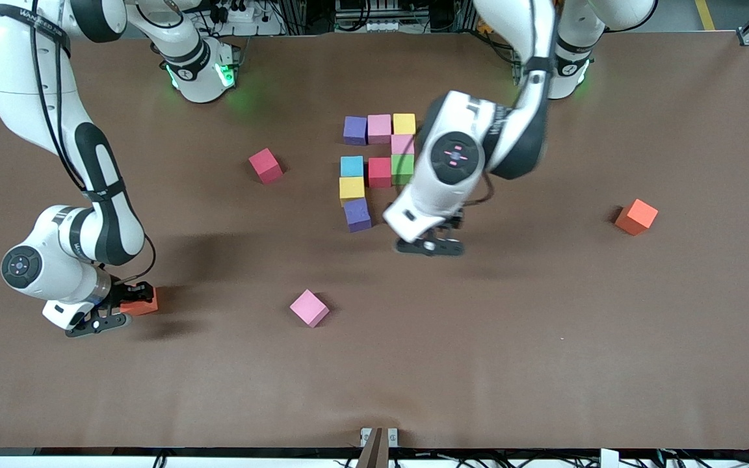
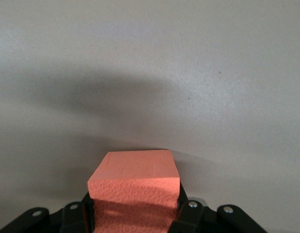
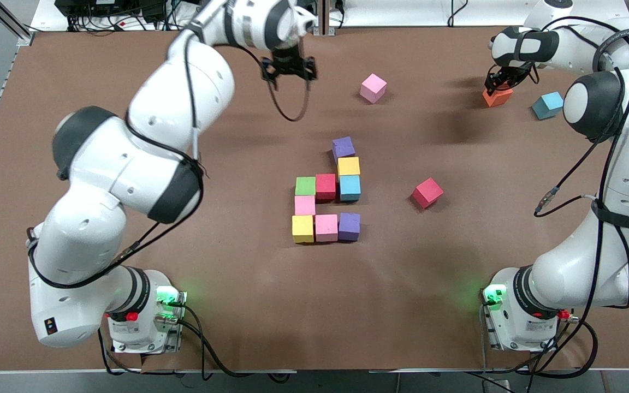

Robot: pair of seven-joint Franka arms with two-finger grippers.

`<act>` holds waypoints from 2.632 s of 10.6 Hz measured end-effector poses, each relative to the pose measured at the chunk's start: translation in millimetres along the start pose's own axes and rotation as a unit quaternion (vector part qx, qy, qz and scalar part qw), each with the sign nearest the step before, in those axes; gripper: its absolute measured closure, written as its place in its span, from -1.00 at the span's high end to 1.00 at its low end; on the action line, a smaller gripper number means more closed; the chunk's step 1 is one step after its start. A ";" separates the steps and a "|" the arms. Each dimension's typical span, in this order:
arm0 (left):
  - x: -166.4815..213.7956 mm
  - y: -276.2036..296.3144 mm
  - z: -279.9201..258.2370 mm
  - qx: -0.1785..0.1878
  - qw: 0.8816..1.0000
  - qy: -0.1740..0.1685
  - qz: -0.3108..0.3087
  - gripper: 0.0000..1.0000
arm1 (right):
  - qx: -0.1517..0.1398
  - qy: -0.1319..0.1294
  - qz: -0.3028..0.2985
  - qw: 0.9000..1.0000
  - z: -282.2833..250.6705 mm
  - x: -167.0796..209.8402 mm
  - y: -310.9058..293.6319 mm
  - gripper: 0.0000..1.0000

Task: Form number 2 with 11 blocks
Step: 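Carry the orange cube with the right gripper while the left gripper reaches orange, then lower orange into the figure with the right gripper while the left gripper grasps orange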

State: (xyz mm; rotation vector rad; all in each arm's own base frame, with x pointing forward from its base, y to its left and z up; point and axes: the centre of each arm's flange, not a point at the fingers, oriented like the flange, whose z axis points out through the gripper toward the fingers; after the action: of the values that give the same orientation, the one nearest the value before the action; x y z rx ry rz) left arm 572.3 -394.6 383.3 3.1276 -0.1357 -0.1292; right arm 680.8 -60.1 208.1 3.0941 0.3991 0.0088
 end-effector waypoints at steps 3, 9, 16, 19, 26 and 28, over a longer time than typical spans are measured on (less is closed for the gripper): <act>10.2 -102.2 -31.4 0.066 0.998 -0.003 -0.012 1.00 | -0.007 0.046 -0.045 0.998 -63.2 29.0 -57.7 0.18; -21.1 -305.5 -23.2 0.082 0.996 -0.015 0.035 1.00 | 0.007 0.089 -0.193 0.977 -162.6 44.0 -263.7 0.18; -89.5 -418.6 82.7 0.061 0.981 -0.004 0.183 1.00 | 0.012 0.082 -0.369 0.926 -164.7 -16.2 -495.5 0.18; -97.2 -440.8 97.1 0.072 0.966 -0.003 0.247 1.00 | 0.006 0.068 -0.433 0.899 -144.1 -40.8 -547.4 0.18; -104.0 -486.3 151.8 0.087 0.954 -0.018 0.286 1.00 | -0.001 0.058 -0.515 0.855 -110.5 -57.3 -598.7 0.18; -110.0 -489.8 158.6 0.082 0.956 -0.026 0.282 1.00 | -0.001 0.062 -0.524 0.850 -109.9 -59.9 -613.7 0.18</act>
State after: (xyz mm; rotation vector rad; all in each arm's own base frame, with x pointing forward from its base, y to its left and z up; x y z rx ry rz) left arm 492.2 102.1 228.4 3.0906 -1.0720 -0.1976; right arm 466.3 520.5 304.1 2.4302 1.9701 0.1834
